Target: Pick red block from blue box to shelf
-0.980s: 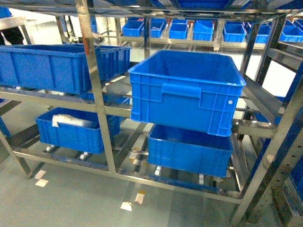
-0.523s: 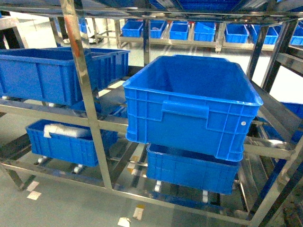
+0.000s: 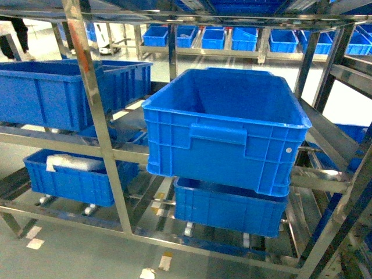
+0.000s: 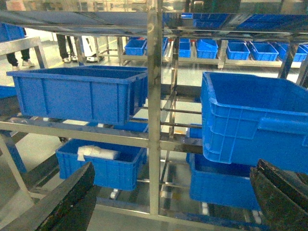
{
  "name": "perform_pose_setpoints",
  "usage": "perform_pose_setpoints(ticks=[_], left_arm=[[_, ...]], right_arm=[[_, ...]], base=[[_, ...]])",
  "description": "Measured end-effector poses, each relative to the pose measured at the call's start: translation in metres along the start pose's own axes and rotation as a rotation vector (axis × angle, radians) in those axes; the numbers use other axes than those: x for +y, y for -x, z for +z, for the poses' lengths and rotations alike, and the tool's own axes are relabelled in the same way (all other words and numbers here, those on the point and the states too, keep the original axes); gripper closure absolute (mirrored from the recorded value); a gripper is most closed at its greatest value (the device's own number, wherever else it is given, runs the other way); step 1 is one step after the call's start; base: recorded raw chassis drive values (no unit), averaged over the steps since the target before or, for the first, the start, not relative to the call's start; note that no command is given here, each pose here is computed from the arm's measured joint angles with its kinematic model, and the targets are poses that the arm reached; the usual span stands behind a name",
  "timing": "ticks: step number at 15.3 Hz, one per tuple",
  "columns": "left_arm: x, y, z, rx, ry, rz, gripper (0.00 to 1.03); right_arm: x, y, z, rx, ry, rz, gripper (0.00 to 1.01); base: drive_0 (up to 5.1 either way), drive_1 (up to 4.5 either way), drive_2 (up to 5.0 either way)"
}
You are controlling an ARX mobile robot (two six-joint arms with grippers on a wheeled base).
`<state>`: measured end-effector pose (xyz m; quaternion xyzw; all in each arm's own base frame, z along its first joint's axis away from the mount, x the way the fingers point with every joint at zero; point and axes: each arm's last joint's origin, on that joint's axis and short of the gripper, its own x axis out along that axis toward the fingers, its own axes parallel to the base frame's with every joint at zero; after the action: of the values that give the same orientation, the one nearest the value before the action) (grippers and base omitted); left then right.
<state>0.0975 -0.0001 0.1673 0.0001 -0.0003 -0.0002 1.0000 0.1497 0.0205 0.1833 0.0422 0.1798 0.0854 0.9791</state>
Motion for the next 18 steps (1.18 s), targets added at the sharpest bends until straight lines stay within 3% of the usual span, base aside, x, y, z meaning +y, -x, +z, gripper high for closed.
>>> perform_pose_setpoints(ticks=[18], left_arm=[[0.0,0.0,0.0,0.0,0.0,0.0,0.05]], right_arm=[[0.0,0.0,0.0,0.0,0.0,0.0,0.73]], base=[[0.0,0.0,0.0]])
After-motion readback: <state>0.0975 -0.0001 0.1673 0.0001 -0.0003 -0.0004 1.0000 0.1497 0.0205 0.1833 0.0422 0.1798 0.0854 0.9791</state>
